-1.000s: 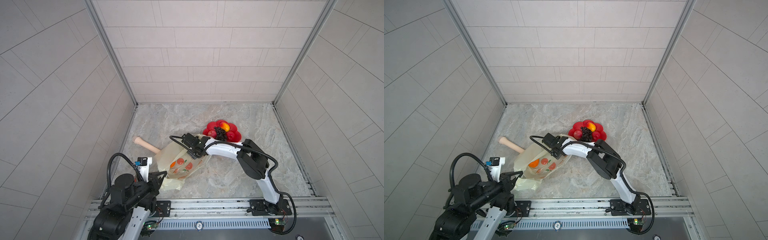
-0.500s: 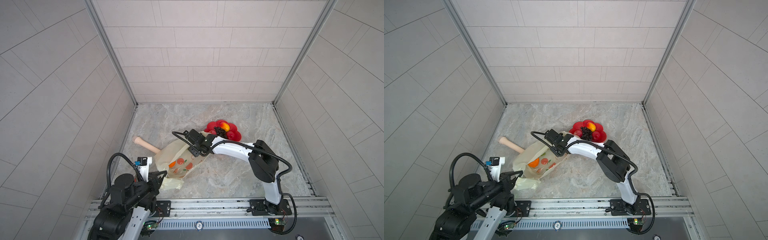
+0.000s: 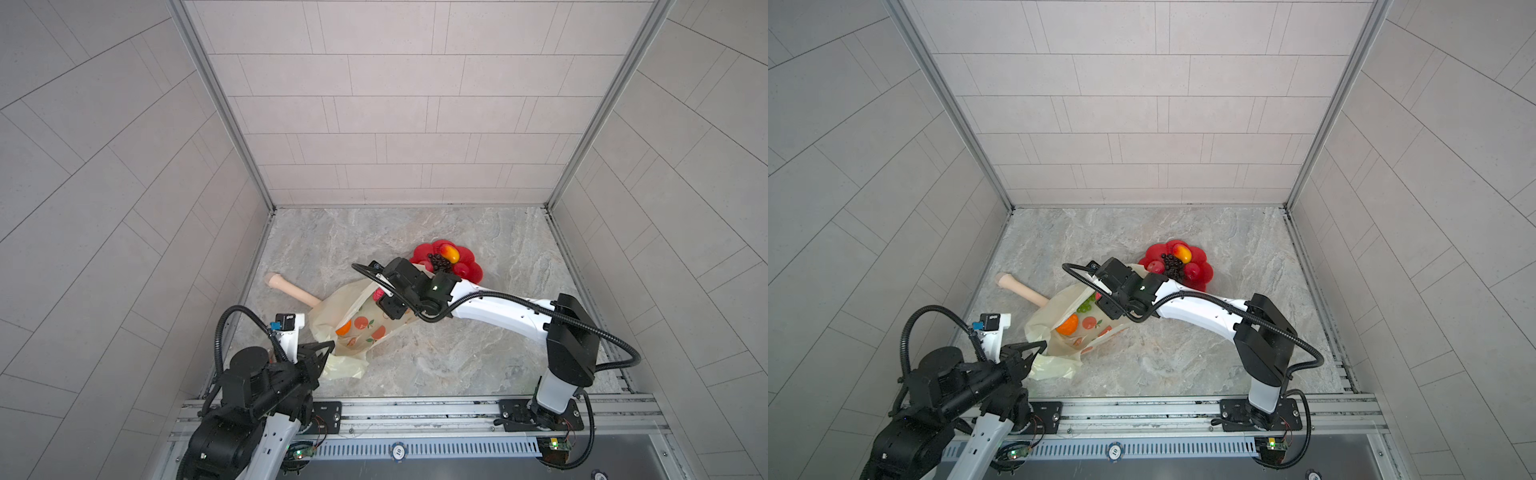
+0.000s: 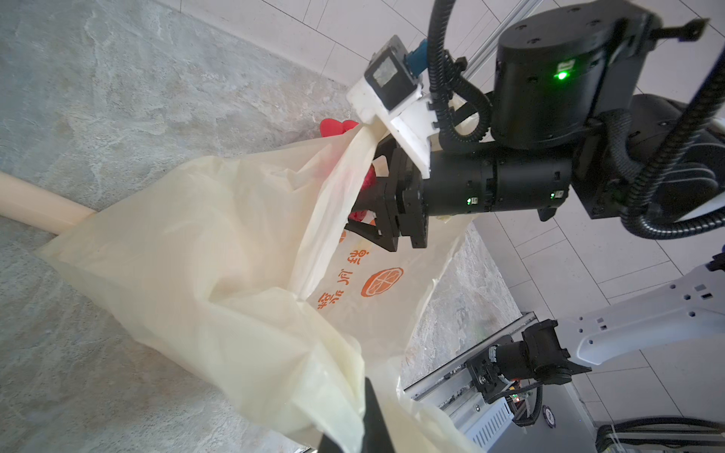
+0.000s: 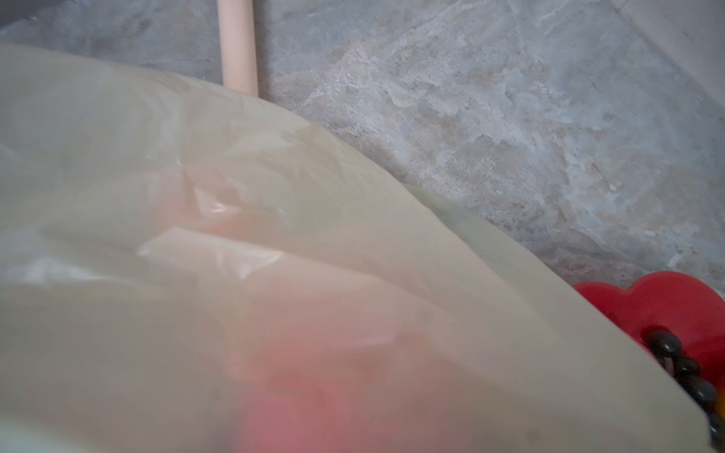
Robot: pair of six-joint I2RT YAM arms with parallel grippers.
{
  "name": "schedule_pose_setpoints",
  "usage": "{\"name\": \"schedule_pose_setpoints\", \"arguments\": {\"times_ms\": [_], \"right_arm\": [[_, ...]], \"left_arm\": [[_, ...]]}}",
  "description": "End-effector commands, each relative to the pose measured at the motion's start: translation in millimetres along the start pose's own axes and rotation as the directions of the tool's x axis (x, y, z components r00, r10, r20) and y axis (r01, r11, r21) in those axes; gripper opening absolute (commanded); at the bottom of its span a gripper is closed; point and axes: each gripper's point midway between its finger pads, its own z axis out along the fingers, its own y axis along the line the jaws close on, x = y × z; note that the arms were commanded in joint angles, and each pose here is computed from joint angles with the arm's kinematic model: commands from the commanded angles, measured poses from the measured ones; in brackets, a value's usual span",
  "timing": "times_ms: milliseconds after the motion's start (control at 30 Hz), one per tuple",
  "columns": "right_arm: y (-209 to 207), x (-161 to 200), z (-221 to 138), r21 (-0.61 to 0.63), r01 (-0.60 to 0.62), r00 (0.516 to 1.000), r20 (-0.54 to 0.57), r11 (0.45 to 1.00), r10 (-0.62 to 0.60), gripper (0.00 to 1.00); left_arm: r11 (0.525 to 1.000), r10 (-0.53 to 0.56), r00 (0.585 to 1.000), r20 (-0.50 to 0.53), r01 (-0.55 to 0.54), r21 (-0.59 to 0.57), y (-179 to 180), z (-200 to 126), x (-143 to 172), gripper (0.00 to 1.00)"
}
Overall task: Take fruits out of the plastic bag
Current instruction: Take out the fake fruit from the plastic bag.
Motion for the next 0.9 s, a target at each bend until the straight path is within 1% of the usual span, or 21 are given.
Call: {"name": "schedule_pose_setpoints", "arguments": {"times_ms": [0,133,267,600,867], "right_arm": [[17,-17,-16,-0.097,0.025,0.996,0.092,0.995,-0.016,0.51],[34,-24,-33,-0.185,0.054,0.99,0.135,0.981,-0.029,0.5],[45,-30,-53,-0.23,0.078,0.985,0.169,0.97,-0.04,0.5],[49,-43,-122,-0.268,0.085,0.965,0.261,0.96,-0.013,0.48],[41,-61,-192,-0.254,0.068,0.918,0.395,0.965,0.039,0.48]], "left_arm": [[1.0,0.006,1.0,0.026,-0.007,0.011,-2,0,-4,0.0],[1.0,0.009,0.999,0.041,-0.01,0.009,-2,-2,-5,0.0],[1.0,0.006,0.999,0.045,-0.007,0.003,-1,-2,-5,0.0],[1.0,-0.003,0.998,0.063,0.005,-0.029,4,-4,-7,0.0],[0.999,-0.021,0.997,0.069,0.024,-0.049,9,-3,-8,0.0]]}}
